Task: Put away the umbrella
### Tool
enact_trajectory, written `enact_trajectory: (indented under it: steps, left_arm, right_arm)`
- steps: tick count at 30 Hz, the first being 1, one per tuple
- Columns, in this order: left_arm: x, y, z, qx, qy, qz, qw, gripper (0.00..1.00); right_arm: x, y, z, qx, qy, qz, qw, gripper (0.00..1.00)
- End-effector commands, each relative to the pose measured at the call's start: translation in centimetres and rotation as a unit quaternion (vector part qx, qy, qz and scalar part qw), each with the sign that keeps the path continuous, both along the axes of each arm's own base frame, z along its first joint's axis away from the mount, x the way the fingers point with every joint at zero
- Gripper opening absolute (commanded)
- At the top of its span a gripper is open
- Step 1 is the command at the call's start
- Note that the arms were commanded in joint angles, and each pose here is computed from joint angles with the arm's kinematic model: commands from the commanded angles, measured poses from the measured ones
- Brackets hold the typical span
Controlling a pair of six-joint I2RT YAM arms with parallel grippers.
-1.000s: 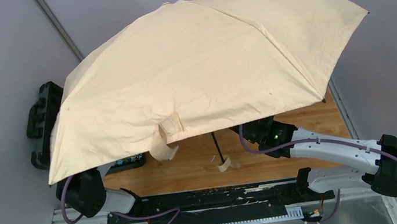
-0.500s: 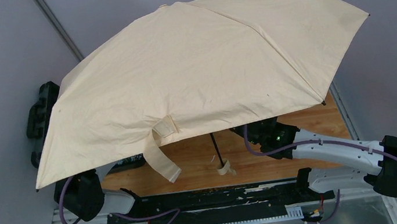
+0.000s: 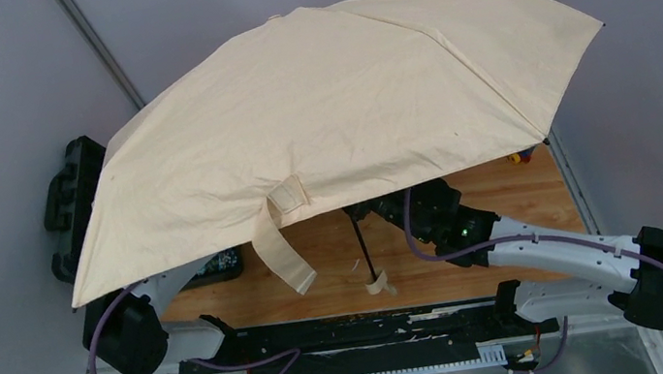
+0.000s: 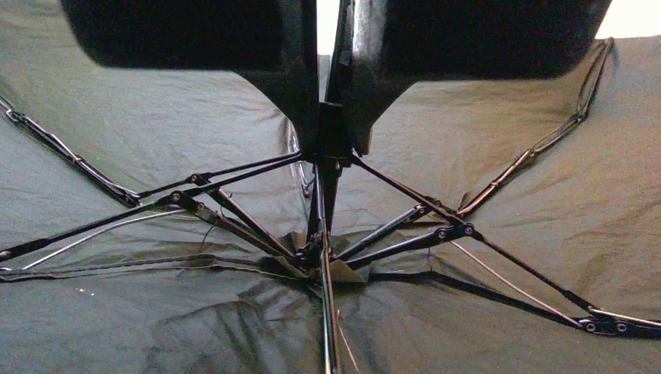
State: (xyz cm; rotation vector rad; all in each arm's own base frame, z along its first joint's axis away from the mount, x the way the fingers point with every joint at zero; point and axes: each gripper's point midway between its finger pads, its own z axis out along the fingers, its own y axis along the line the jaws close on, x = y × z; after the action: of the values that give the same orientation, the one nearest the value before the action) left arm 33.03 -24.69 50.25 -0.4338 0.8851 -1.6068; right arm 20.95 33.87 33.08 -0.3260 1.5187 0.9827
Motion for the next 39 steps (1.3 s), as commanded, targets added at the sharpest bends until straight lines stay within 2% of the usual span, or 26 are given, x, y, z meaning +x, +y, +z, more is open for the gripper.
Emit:
enact_trajectory:
  steps: [1, 6, 11, 16, 23, 25, 26, 27, 29, 30, 33, 36, 39]
  left_arm:
    - [-0.3, 0.5, -2.7, 0.038, 0.02, 0.033, 0.999, 0.0]
    - [-1.0, -1.4, -2.9, 0.149, 0.006, 0.003, 0.989, 0.0]
    - [-1.8, -1.2, -2.1, 0.141, -0.008, -0.006, 0.99, 0.36]
    - [-2.0, -0.2, -1.2, 0.127, -0.017, 0.015, 0.992, 0.58]
    - [-2.1, 0.2, -0.3, 0.116, -0.024, 0.023, 0.993, 0.62]
    - [-2.2, 0.3, -0.2, 0.114, -0.025, 0.024, 0.993, 0.62]
    - [-2.2, 0.3, -0.1, 0.111, -0.026, 0.024, 0.993, 0.58]
    - [-2.1, 0.3, 0.0, 0.108, -0.028, 0.022, 0.993, 0.47]
    - [-2.3, -0.3, 0.2, 0.105, -0.036, 0.007, 0.994, 0.15]
    - [-2.3, -0.9, -0.2, 0.107, -0.036, -0.008, 0.994, 0.02]
    - [-2.5, -2.3, -2.6, 0.116, -0.022, -0.04, 0.992, 0.0]
    - [-2.3, -1.8, -5.5, 0.117, 0.012, -0.023, 0.993, 0.0]
    - [-2.2, -1.9, -6.5, 0.137, 0.024, -0.021, 0.99, 0.0]
  right_arm:
    - [-1.3, -0.5, 5.1, 0.02, -0.087, 0.021, 0.996, 0.0]
    - [-3.4, -1.1, 6.2, 0.048, -0.11, 0.067, 0.991, 0.0]
    - [-4.2, -1.5, 6.6, 0.061, -0.106, 0.082, 0.989, 0.0]
    - [-4.6, -1.5, 6.1, 0.068, -0.091, 0.091, 0.989, 0.0]
    - [-4.7, -1.6, 5.6, 0.072, -0.08, 0.091, 0.99, 0.0]
    - [-4.7, -1.6, 5.5, 0.072, -0.078, 0.092, 0.99, 0.0]
    - [-4.8, -1.6, 5.5, 0.072, -0.078, 0.093, 0.99, 0.0]
    - [-4.8, -1.5, 5.4, 0.071, -0.077, 0.095, 0.99, 0.0]
    - [-4.8, -1.3, 5.2, 0.072, -0.074, 0.098, 0.99, 0.0]
    - [-4.8, -1.3, 5.3, 0.074, -0.075, 0.097, 0.99, 0.0]
    - [-4.3, -1.8, 7.1, 0.083, -0.092, 0.081, 0.989, 0.0]
    - [-4.2, -2.0, 9.3, 0.083, -0.109, 0.073, 0.988, 0.0]
    - [-4.4, -1.6, 9.9, 0.084, -0.093, 0.083, 0.989, 0.0]
